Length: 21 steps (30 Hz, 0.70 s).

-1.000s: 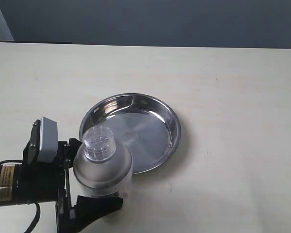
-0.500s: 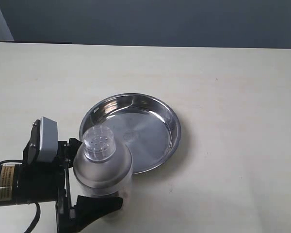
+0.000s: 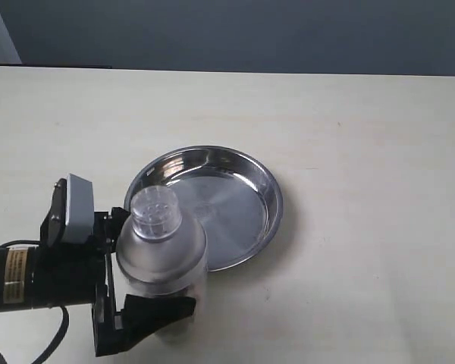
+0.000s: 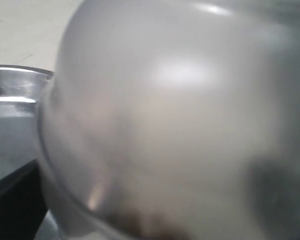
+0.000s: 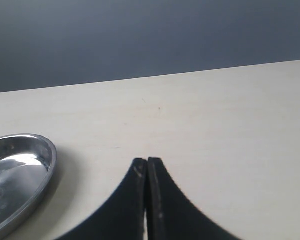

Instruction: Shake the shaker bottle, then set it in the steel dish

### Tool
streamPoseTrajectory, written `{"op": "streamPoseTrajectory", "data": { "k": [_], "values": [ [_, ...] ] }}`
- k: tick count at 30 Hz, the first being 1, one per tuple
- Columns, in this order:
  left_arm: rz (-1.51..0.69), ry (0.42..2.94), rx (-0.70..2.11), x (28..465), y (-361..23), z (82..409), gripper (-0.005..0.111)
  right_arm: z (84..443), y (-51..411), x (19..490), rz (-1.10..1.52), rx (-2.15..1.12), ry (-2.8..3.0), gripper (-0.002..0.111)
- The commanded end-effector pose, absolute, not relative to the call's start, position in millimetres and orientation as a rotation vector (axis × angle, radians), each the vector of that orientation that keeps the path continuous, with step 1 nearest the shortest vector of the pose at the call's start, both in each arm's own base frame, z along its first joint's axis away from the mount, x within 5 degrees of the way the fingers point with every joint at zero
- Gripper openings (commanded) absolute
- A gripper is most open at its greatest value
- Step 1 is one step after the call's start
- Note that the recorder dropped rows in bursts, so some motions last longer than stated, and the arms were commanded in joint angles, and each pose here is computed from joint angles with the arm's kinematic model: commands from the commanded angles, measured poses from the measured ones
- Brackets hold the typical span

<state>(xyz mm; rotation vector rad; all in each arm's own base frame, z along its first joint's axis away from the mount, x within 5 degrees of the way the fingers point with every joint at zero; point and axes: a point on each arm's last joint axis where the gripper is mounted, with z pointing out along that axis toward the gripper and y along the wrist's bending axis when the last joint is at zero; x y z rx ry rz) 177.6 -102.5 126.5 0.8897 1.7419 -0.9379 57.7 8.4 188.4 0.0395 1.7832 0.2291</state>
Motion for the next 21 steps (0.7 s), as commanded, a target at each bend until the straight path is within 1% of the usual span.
{"op": "streamPoseTrajectory", "data": {
  "k": [1,10,13,21],
  "values": [
    [-0.957,1.743,0.855,183.2,-104.4,128.7,0.105,188.9,8.5,58.4,0.228,0.038,1.775,-0.001],
    [-0.981,1.738,0.9,179.7,-105.7,127.4,0.105,188.8,8.5,58.3,0.228,0.038,1.777,-0.001],
    [-0.996,1.737,0.926,176.5,-114.6,124.0,0.105,188.8,8.5,58.3,0.228,0.038,1.777,-0.001],
    [-0.974,1.74,0.894,178.0,-120.2,123.2,0.105,189.0,8.5,58.4,0.229,0.038,1.775,-0.001]
  ]
}}
